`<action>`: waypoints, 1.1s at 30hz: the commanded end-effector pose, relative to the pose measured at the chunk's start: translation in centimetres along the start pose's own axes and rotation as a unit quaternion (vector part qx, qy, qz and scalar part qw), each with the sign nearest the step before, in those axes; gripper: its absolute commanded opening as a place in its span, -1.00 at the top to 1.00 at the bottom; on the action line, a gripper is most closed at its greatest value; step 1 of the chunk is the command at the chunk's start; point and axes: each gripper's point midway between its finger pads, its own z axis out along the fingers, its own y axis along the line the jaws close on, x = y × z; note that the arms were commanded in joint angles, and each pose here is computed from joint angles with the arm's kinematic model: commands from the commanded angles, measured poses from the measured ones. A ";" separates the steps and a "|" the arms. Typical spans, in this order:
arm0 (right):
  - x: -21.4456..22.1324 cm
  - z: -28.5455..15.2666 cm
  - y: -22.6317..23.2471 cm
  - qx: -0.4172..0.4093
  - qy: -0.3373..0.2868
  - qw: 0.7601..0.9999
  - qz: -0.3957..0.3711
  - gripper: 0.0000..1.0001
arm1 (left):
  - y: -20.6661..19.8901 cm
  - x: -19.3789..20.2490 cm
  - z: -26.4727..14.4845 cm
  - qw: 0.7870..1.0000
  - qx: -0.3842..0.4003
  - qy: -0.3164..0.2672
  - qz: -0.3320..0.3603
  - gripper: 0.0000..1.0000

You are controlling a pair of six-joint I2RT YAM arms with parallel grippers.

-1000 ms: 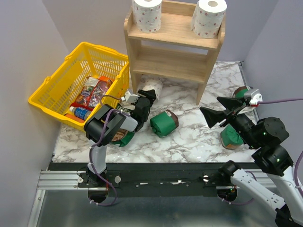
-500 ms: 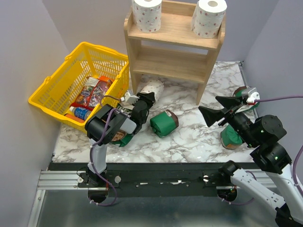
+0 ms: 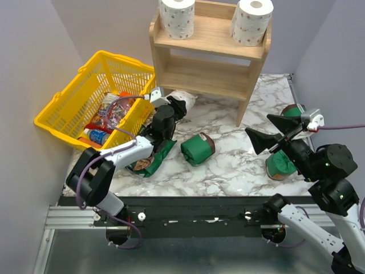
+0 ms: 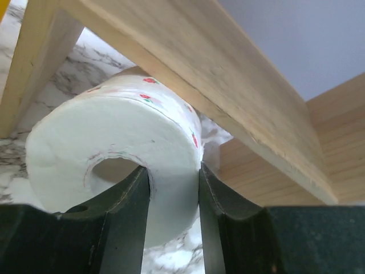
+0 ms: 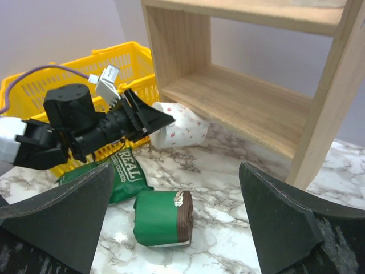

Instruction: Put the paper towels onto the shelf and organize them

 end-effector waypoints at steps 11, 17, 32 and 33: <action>-5.9 -4.2 0.3 -0.001 -0.068 0.998 -0.010 -0.98 | -10.5 -6.6 -10.9 0.953 0.042 0.089 0.288 0.56; -6.7 -5.6 0.9 -0.017 -0.075 0.997 -0.008 -0.98 | -17.0 -11.8 -13.2 0.912 0.140 0.060 0.381 0.57; -8.4 -7.5 0.0 0.006 -0.095 0.995 -0.033 -0.98 | -28.7 -20.4 -11.2 0.808 0.225 -0.128 0.529 0.56; -8.4 -7.5 0.0 0.008 -0.095 0.995 -0.032 -0.98 | -29.2 -20.4 -11.0 0.800 0.228 -0.132 0.538 0.55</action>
